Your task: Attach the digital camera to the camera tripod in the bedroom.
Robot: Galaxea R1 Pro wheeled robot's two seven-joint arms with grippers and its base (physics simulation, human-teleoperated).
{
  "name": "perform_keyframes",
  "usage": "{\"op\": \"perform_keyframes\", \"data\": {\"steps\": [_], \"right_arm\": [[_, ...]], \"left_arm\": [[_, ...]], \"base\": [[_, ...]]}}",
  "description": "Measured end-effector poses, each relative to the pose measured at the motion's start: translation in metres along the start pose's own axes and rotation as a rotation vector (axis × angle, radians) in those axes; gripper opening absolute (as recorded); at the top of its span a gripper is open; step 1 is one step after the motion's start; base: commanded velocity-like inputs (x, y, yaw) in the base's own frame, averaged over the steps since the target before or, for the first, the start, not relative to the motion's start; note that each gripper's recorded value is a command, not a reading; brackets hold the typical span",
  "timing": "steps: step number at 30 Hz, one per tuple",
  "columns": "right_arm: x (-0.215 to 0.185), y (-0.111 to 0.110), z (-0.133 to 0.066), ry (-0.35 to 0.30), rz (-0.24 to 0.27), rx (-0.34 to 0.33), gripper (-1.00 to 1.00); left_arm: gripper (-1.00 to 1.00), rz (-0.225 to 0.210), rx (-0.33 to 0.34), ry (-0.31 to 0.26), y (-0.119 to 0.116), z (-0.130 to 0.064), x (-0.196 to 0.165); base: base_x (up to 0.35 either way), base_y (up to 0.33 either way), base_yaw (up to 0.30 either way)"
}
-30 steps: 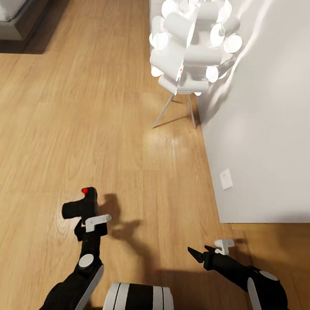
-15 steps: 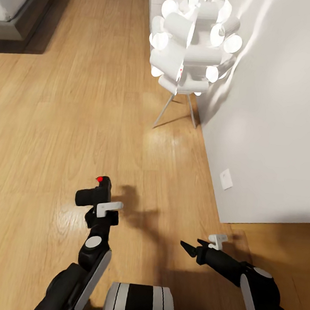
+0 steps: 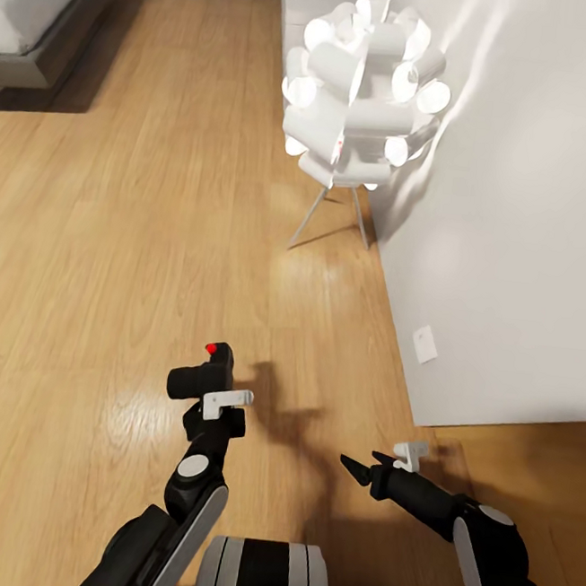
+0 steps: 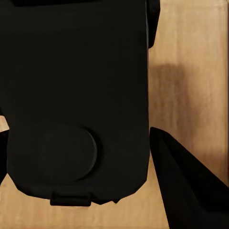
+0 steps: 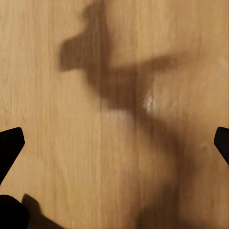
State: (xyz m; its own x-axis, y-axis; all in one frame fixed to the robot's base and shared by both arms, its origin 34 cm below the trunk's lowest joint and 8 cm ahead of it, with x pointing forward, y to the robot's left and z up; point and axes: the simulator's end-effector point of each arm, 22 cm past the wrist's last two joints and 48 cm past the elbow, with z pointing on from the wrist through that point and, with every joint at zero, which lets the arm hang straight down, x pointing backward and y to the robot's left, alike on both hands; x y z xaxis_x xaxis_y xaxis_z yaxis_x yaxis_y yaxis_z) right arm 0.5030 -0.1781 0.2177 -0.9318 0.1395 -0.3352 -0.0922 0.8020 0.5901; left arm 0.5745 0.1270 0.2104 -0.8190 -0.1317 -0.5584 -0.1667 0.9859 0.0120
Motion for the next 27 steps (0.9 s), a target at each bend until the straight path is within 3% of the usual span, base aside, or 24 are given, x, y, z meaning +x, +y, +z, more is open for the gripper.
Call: {"op": "perform_keyframes", "data": {"steps": [5, 11, 15, 22, 27], "right_arm": [[-0.008, 0.005, -0.005, -0.015, -0.012, -0.004, 1.00], [-0.017, 0.012, -0.010, -0.035, -0.028, -0.008, 1.00], [-0.024, 0.016, -0.014, -0.048, -0.038, -0.011, 1.00], [-0.035, 0.024, -0.021, -0.072, -0.056, -0.016, 1.00], [-0.042, 0.029, -0.027, -0.089, -0.069, -0.019, 1.00]], "left_arm": [[-1.00, -0.037, 0.016, -0.001, -0.002, -0.005, -0.007], [-1.00, -0.135, 0.088, 0.026, 0.002, -0.011, -0.014], [-1.00, -0.151, 0.136, 0.025, 0.013, -0.014, -0.021], [-1.00, -0.181, 0.368, 0.046, 0.022, -0.022, -0.031], [-1.00, -0.235, 0.532, 0.061, 0.029, -0.038, -0.042]], "base": [[0.000, 0.000, 0.000], [0.000, 0.000, 0.000], [0.000, 0.000, 0.000], [0.000, 0.000, 0.000], [0.000, 0.000, 0.000]]}}
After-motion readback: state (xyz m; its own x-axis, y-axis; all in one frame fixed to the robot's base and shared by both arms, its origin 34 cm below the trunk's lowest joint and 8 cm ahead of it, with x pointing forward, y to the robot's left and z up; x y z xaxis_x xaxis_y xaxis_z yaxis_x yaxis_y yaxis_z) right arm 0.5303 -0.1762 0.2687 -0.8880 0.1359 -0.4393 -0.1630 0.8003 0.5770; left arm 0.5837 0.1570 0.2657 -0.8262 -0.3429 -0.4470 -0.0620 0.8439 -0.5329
